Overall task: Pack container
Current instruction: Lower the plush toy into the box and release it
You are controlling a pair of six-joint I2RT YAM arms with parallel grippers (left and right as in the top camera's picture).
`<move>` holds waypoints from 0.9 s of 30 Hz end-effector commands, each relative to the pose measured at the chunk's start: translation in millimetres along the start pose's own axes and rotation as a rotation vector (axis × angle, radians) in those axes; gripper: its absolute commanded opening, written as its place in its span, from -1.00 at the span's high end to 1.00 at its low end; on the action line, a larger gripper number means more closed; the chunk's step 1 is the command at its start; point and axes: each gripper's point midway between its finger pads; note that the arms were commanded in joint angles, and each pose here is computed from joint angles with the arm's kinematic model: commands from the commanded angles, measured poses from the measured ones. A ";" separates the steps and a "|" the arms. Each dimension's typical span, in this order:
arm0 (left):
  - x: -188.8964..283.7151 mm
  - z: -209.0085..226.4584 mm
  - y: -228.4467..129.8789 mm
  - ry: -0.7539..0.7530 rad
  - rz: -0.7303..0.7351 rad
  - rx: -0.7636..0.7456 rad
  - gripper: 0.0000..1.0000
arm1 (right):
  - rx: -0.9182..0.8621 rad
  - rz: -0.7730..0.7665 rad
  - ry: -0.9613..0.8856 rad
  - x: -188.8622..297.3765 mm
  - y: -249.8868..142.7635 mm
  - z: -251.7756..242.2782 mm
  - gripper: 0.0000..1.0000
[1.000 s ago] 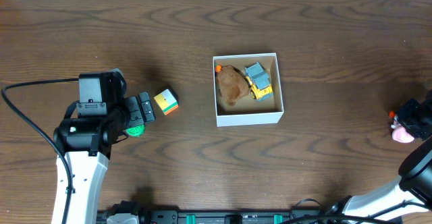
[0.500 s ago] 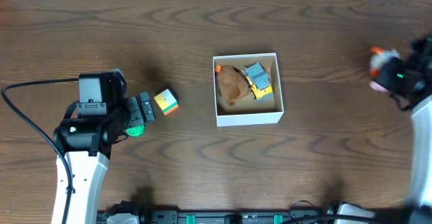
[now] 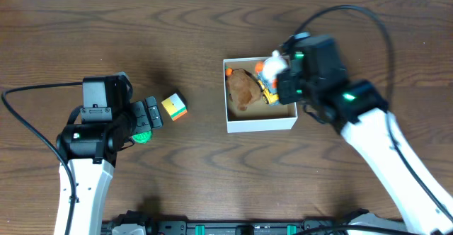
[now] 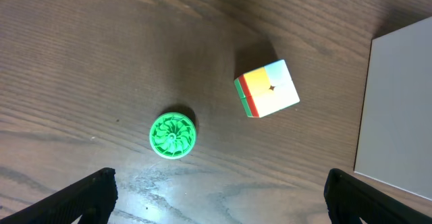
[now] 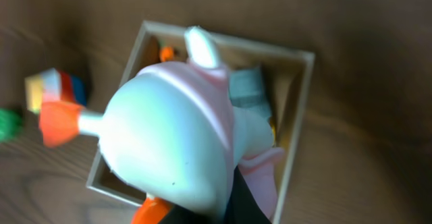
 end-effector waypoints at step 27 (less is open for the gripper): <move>4.5 -2.5 5.2 -0.011 -0.013 0.013 -0.96 | -0.019 0.418 -0.025 -100.7 -76.1 1.4 -0.35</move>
Point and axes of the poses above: each gripper's point midway between its finger pads, its own x axis back along the fingers, its own z axis along the line the jaws close on, y = z × x, and after that the axes turned 13 degrees about x, right-handed
